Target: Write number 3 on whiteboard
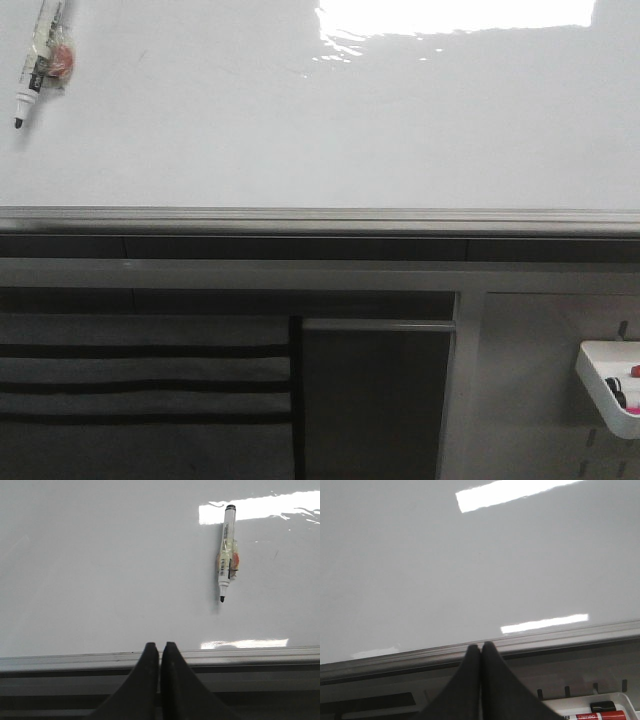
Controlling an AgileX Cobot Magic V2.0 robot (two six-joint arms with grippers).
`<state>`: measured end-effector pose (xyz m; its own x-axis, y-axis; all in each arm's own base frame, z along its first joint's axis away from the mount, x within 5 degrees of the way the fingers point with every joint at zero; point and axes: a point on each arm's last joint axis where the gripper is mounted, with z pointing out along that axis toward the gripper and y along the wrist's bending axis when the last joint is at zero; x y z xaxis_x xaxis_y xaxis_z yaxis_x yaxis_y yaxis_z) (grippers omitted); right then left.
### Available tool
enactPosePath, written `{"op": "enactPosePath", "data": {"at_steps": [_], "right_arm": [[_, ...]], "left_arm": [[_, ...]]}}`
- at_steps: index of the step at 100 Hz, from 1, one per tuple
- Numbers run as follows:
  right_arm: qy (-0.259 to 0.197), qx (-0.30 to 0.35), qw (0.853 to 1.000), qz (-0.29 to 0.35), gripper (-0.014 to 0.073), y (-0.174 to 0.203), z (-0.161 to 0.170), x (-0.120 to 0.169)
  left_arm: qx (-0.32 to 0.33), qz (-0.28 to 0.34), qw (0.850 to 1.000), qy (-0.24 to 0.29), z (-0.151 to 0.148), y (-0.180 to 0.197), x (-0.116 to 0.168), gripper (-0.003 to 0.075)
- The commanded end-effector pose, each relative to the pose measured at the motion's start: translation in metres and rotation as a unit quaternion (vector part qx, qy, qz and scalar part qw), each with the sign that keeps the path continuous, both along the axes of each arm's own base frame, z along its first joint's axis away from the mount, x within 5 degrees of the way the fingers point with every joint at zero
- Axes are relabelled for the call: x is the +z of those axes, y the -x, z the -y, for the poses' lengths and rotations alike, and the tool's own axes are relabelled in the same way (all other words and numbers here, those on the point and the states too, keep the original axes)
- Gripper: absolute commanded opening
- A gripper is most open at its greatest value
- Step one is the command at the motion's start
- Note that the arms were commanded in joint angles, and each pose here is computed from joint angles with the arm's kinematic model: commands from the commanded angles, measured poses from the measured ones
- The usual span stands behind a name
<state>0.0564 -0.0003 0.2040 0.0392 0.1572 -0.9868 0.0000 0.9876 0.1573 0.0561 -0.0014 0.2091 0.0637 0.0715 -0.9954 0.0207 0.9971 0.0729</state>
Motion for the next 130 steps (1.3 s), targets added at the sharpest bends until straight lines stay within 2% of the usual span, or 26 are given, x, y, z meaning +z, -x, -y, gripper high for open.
{"op": "enactPosePath", "data": {"at_steps": [1, 9, 22, 56, 72, 91, 112, 130], "right_arm": [[0.006, -0.004, 0.999, 0.042, -0.0066, 0.001, 0.000, 0.002], [0.006, -0.004, 0.999, 0.042, -0.0066, 0.001, 0.000, 0.002], [0.066, -0.007, 0.997, 0.039, -0.0066, 0.001, 0.000, 0.002], [0.066, -0.007, 0.997, 0.042, -0.0066, 0.001, 0.000, 0.002], [0.064, -0.007, 0.996, 0.053, -0.0066, 0.002, 0.000, 0.008], [0.052, -0.011, 0.997, 0.057, -0.0066, 0.013, 0.001, 0.049], [0.053, -0.014, 0.998, 0.008, -0.0066, 0.018, 0.002, 0.103], [0.057, -0.013, 0.998, -0.005, -0.0066, 0.004, 0.002, 0.131]], "left_arm": [[-0.001, 0.055, 0.998, 0.007, 0.000, 0.003, 0.008, -0.0018], [-0.001, 0.055, 0.998, 0.007, 0.000, 0.003, 0.008, -0.0018], [-0.001, 0.055, 0.998, 0.007, 0.000, 0.003, 0.008, -0.0018], [-0.001, 0.061, 0.998, 0.008, 0.000, 0.004, 0.009, -0.0018], [-0.003, 0.096, 0.994, 0.056, -0.001, 0.006, 0.020, -0.0018], [-0.011, 0.104, 0.993, 0.060, 0.000, 0.020, 0.071, -0.0018], [-0.018, 0.033, 0.998, 0.048, 0.002, 0.027, 0.133, -0.0018], [-0.018, 0.003, 0.999, 0.046, 0.002, 0.012, 0.158, -0.0018]]}}
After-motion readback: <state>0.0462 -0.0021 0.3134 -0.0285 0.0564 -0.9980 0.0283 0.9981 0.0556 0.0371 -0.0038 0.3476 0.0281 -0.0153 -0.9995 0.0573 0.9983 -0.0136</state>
